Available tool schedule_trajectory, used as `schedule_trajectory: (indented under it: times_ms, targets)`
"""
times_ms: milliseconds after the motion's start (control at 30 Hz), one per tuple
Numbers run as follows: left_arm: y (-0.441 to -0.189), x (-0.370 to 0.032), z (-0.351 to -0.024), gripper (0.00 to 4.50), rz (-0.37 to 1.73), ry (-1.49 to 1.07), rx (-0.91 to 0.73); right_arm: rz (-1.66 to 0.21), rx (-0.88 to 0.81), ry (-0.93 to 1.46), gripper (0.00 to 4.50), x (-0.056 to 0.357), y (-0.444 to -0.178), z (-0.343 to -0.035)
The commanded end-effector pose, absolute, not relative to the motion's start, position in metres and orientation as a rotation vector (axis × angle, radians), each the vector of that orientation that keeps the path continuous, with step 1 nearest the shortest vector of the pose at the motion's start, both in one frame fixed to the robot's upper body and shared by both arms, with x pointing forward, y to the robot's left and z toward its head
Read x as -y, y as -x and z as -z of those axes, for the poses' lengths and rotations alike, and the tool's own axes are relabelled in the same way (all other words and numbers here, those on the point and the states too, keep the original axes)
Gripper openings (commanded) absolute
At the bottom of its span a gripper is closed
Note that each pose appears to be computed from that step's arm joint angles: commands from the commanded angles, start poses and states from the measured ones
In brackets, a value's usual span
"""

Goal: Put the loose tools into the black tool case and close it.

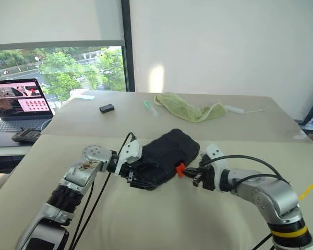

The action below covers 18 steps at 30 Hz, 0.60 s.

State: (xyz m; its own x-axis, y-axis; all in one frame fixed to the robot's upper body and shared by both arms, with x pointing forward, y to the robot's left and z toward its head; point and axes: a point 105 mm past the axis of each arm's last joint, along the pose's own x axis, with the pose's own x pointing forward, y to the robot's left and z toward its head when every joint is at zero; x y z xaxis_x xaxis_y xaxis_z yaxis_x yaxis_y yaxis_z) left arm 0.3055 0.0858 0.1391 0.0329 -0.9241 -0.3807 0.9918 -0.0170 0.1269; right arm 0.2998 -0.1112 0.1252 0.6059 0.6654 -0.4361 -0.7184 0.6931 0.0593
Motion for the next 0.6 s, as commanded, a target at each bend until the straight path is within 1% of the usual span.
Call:
schedule_trajectory:
  times_ms: [33,167,367,600]
  targets:
    - [-0.303,-0.089,-0.129,4.50,1.530,-0.408,-0.259,-0.812,-0.397,0.143,0.05,0.102,-0.314,-0.132]
    - [-0.302,-0.089,-0.127,4.50,1.529,-0.407,-0.263,-0.836,-0.377,0.140,0.05,0.094,-0.321,-0.134]
    - [-0.299,-0.088,-0.125,4.50,1.530,-0.400,-0.268,-0.855,-0.346,0.131,0.05,0.088,-0.325,-0.139]
    - [-0.299,-0.094,-0.120,4.50,1.474,-0.361,-0.281,-0.848,-0.322,0.105,0.05,0.085,-0.326,-0.124]
